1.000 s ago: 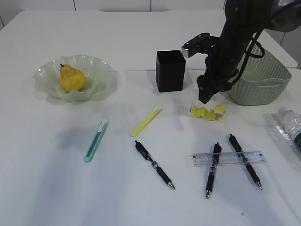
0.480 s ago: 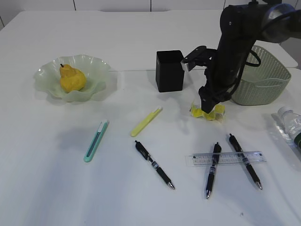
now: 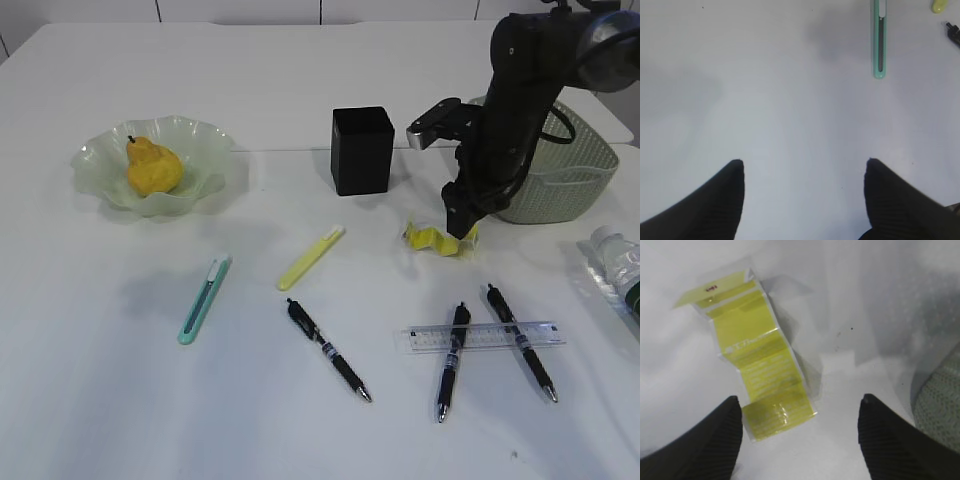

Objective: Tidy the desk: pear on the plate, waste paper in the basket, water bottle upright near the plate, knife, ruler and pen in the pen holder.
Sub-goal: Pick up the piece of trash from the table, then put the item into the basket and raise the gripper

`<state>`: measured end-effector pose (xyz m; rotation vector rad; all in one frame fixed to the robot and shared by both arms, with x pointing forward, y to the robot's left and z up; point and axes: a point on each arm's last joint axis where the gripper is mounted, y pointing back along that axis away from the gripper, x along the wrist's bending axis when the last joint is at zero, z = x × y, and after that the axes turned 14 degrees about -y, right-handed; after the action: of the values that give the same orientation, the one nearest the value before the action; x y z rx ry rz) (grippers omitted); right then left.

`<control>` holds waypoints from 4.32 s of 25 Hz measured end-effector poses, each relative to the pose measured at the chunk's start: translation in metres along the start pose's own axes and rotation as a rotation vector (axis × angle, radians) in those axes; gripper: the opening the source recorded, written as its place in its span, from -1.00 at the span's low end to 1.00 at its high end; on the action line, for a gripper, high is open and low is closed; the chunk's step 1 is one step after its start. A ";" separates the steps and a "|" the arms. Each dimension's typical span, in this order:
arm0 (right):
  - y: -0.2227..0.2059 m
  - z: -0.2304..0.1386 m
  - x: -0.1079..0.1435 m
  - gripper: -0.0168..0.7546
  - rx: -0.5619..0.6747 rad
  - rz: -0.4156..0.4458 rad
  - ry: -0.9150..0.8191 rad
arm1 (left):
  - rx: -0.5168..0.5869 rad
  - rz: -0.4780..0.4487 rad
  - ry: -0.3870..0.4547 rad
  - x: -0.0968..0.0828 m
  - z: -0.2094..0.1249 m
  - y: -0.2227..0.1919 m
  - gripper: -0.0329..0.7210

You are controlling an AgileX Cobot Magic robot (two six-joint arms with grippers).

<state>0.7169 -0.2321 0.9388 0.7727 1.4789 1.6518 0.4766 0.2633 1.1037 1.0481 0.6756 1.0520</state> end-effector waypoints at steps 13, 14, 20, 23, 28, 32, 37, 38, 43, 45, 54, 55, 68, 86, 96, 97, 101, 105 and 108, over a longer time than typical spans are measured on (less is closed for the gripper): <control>-0.022 0.000 0.002 0.36 0.024 0.036 -0.010 | -0.010 0.001 0.001 0.000 0.001 0.000 0.49; -0.023 0.000 0.002 0.32 0.025 0.036 -0.008 | -0.012 0.002 0.001 0.000 0.001 0.000 0.49; -0.023 0.001 0.003 0.14 0.013 0.043 -0.014 | -0.019 -0.010 0.007 -0.001 0.002 0.000 0.49; -0.023 0.002 0.004 -0.03 0.006 0.054 -0.020 | -0.021 -0.013 0.009 -0.001 0.002 0.000 0.49; -0.023 0.002 0.004 -0.29 0.004 0.060 -0.023 | -0.021 -0.015 0.010 -0.001 0.002 0.000 0.49; -0.023 0.002 0.005 -0.35 0.001 0.067 -0.027 | -0.021 -0.015 0.010 -0.001 0.002 0.000 0.49; -0.023 0.003 0.007 -0.36 -0.003 0.090 -0.038 | -0.021 -0.015 0.010 -0.001 0.002 0.000 0.49; -0.022 0.003 0.007 -0.36 -0.005 0.094 -0.040 | -0.021 -0.015 0.010 -0.001 0.002 0.000 0.49; -0.019 0.003 0.008 -0.36 -0.003 0.102 -0.042 | -0.023 -0.015 0.010 -0.001 0.002 0.000 0.49; -0.011 0.004 0.008 -0.36 -0.017 0.096 -0.041 | -0.023 -0.015 0.010 -0.001 0.002 0.000 0.49; 0.043 0.010 0.007 -0.36 -0.119 0.070 -0.048 | -0.023 -0.015 0.010 -0.001 0.002 0.000 0.49; 0.046 0.009 0.007 -0.36 -0.125 0.067 -0.047 | -0.023 -0.015 0.010 -0.001 0.002 0.000 0.49; 0.089 0.003 -0.010 -0.36 -0.216 0.026 -0.099 | -0.005 -0.022 0.011 -0.002 0.000 0.000 0.49; 0.098 -0.019 -0.080 -0.36 -0.363 -0.076 -0.410 | -0.007 -0.035 0.017 -0.003 0.001 0.000 0.49; 0.080 -0.021 -0.092 -0.36 -0.332 -0.151 -0.514 | -0.019 -0.040 0.021 -0.004 0.002 0.000 0.49; 0.079 -0.020 -0.093 -0.36 -0.333 -0.155 -0.522 | -0.022 -0.043 0.023 -0.004 0.002 0.000 0.49; 0.075 -0.020 -0.096 -0.32 -0.336 -0.182 -0.556 | -0.039 -0.056 0.031 -0.005 0.004 0.000 0.49; 0.071 -0.021 -0.098 -0.13 -0.331 -0.187 -0.583 | -0.040 -0.059 0.032 -0.005 0.004 0.000 0.49; 0.071 -0.020 -0.098 0.08 -0.340 -0.190 -0.588 | -0.040 -0.059 0.032 -0.005 0.004 0.000 0.49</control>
<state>0.7402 -0.3282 1.0119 0.8056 0.8068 1.3276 0.4776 0.2572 1.1051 0.9734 0.7050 1.0294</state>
